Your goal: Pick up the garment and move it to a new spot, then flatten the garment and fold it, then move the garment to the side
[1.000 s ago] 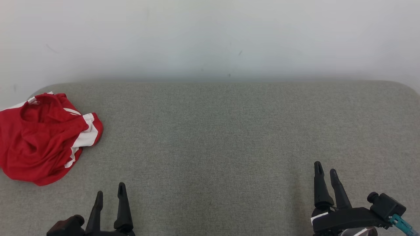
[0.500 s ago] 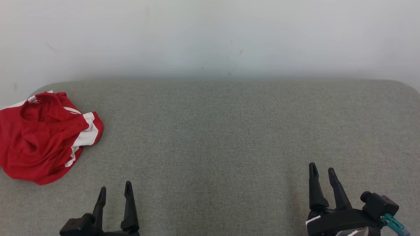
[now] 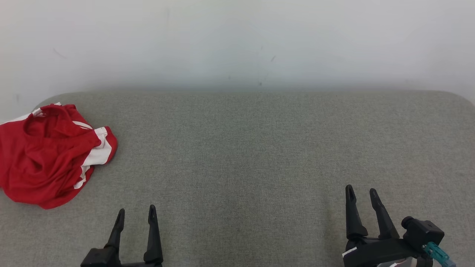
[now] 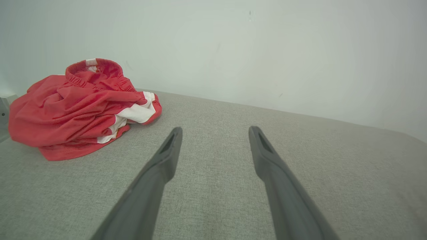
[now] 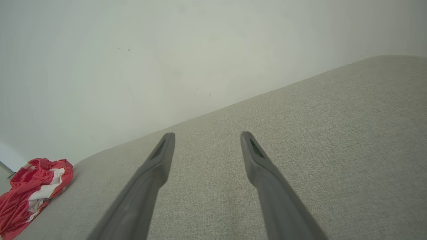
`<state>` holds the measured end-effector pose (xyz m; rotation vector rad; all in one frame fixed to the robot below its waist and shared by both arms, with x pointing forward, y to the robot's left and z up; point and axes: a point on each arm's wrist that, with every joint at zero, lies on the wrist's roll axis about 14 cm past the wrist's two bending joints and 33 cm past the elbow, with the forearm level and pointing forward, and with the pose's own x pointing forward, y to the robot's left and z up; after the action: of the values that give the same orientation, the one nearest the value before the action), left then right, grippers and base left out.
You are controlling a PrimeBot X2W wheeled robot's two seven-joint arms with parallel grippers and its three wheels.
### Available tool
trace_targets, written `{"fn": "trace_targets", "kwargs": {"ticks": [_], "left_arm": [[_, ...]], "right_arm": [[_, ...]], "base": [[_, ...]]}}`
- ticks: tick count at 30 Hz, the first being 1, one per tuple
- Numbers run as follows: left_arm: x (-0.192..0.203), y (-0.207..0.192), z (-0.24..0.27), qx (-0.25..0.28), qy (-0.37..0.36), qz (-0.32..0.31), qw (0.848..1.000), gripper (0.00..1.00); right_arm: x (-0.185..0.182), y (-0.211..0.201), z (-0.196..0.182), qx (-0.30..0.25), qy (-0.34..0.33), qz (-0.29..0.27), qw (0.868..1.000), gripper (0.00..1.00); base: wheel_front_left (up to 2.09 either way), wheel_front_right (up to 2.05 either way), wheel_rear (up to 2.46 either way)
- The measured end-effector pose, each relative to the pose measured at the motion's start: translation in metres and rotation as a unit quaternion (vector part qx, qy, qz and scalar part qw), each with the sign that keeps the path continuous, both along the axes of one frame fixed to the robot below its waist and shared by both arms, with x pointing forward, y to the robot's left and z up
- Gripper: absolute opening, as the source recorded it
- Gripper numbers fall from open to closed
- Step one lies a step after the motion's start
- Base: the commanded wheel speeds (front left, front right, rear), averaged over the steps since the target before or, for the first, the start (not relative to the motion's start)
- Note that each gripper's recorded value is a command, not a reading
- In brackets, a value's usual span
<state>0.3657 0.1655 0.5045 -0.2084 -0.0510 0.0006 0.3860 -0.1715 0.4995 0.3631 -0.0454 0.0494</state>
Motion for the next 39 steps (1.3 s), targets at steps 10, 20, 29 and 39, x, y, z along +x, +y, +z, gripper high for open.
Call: {"fn": "trace_targets", "kwargs": {"ticks": [10, 20, 29, 39], "left_arm": [[-0.004, -0.002, 0.001, 0.02, -0.007, -0.004, 1.0, 1.0], [-0.005, -0.003, 0.001, 0.038, -0.013, -0.005, 0.999, 1.0], [-0.006, -0.005, 0.0, 0.036, -0.01, -0.008, 0.999, 1.0], [-0.016, 0.018, 0.0, 0.026, -0.009, 0.03, 0.999, 1.0]], "right_arm": [[-0.001, 0.004, 0.0, -0.035, -0.005, 0.008, 0.999, 1.0], [-0.001, 0.008, 0.001, -0.06, -0.011, 0.016, 0.998, 1.0], [-0.001, 0.008, 0.001, -0.06, -0.012, 0.016, 0.998, 1.0], [0.005, 0.026, 0.0, -0.065, -0.012, 0.041, 0.997, 1.0]], "base": [[0.0, 0.0, 0.0], [0.0, 0.0, 0.0], [0.0, 0.0, 0.0], [0.0, 0.0, 0.0]]}}
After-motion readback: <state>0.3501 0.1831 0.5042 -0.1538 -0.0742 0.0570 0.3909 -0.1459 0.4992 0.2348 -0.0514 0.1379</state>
